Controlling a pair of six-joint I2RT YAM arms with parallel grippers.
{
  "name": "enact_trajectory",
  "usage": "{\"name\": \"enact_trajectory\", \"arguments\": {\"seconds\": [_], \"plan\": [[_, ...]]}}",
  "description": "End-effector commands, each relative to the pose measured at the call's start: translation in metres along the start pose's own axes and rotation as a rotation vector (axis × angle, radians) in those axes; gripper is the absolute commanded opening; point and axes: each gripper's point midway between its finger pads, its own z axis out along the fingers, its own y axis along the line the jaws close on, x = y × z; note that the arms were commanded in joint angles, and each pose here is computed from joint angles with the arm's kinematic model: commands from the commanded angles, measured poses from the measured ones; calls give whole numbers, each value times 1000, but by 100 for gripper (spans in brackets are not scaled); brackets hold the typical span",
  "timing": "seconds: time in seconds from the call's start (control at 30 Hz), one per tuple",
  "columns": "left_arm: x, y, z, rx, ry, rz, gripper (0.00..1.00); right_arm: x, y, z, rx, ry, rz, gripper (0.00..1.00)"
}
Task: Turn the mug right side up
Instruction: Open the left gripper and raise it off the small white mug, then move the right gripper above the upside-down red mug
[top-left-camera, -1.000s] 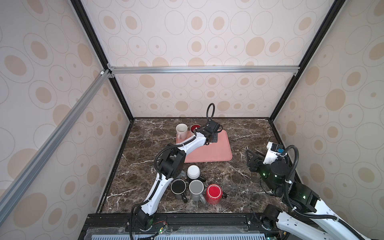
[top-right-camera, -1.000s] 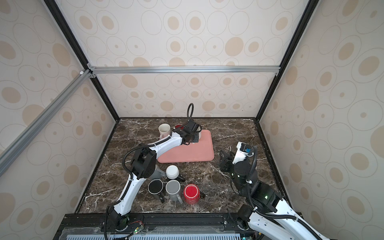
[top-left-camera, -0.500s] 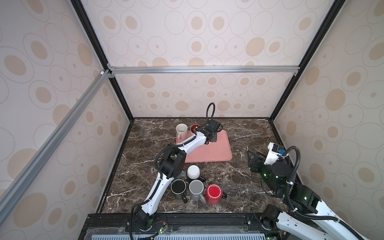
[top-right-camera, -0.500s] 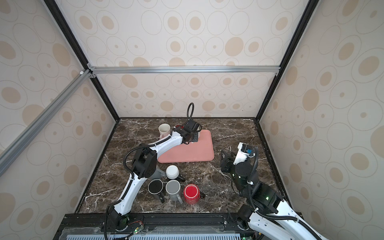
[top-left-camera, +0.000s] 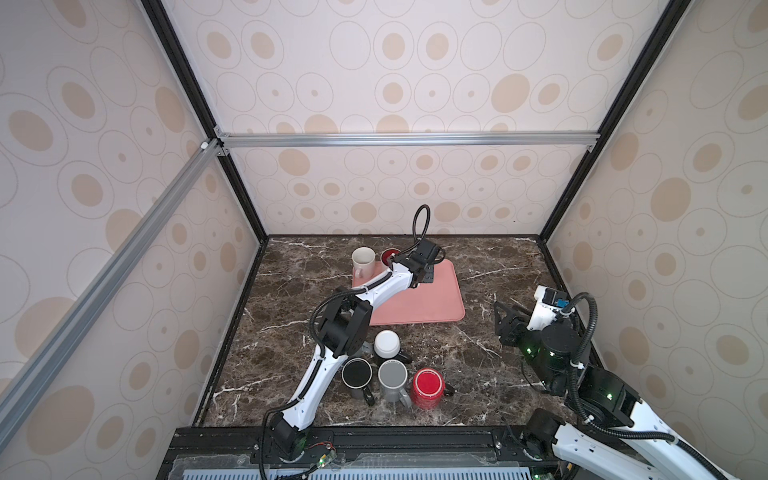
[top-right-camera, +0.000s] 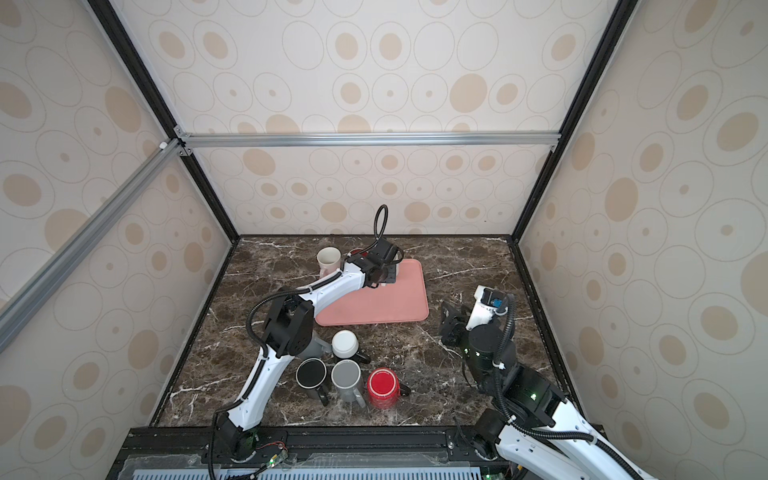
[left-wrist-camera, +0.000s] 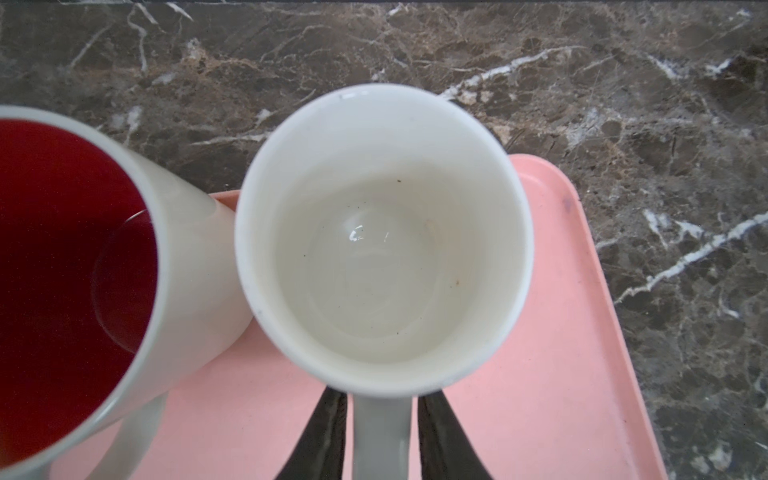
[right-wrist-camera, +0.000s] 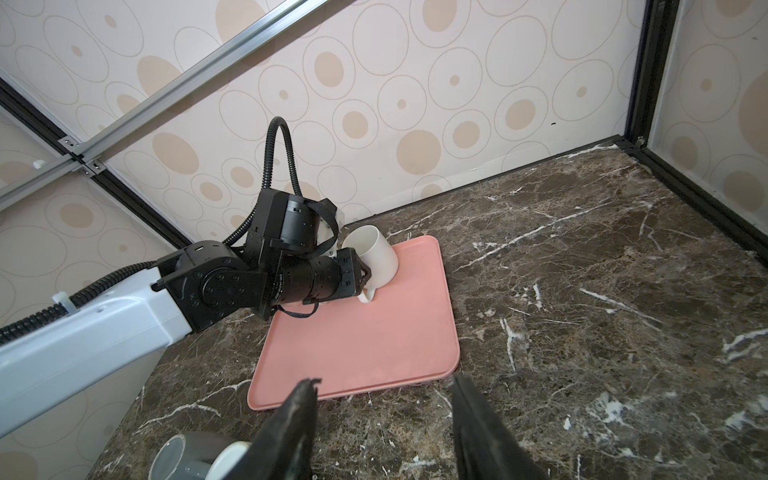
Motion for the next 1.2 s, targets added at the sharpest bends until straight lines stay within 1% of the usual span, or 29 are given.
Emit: {"name": "enact_trajectory", "arguments": {"seconds": [0.0, 0.1, 0.23, 0.33, 0.43, 0.6, 0.67, 0.77, 0.8, 0.83, 0.93, 1.0, 1.17], "plan": [[-32, 6, -13, -2, -91, -45, 32, 5, -5, -1, 14, 7, -1, 54], [-37, 6, -23, 14, -113, -60, 33, 7, -4, -1, 9, 13, 1, 54], [-50, 0, -48, 78, -162, -92, 36, 16, -4, 1, 2, 48, -10, 55], [-59, -4, -73, 142, -205, -118, 42, 26, -4, 3, -4, 89, -26, 57], [-63, -11, -98, 242, -231, -136, 49, 39, -2, 4, -21, 135, -52, 59], [-63, -17, -147, 402, -277, -177, 60, 67, 11, 4, -111, 259, -131, 64], [-59, -14, -168, 451, -299, -186, 66, 84, 19, 3, -166, 337, -168, 66], [-55, -6, -199, 506, -345, -198, 80, 116, 32, -2, -270, 475, -225, 68], [-51, -3, -207, 519, -357, -200, 88, 125, 35, -4, -295, 517, -237, 68], [-49, 0, -220, 540, -379, -203, 99, 136, 38, -7, -325, 569, -244, 69], [-38, 14, -243, 559, -414, -205, 99, 168, 42, -14, -392, 700, -253, 69], [-31, 23, -254, 556, -429, -205, 99, 186, 42, -20, -421, 763, -266, 70], [-11, 47, -266, 517, -437, -206, 99, 219, 44, -32, -494, 845, -288, 73]]}}
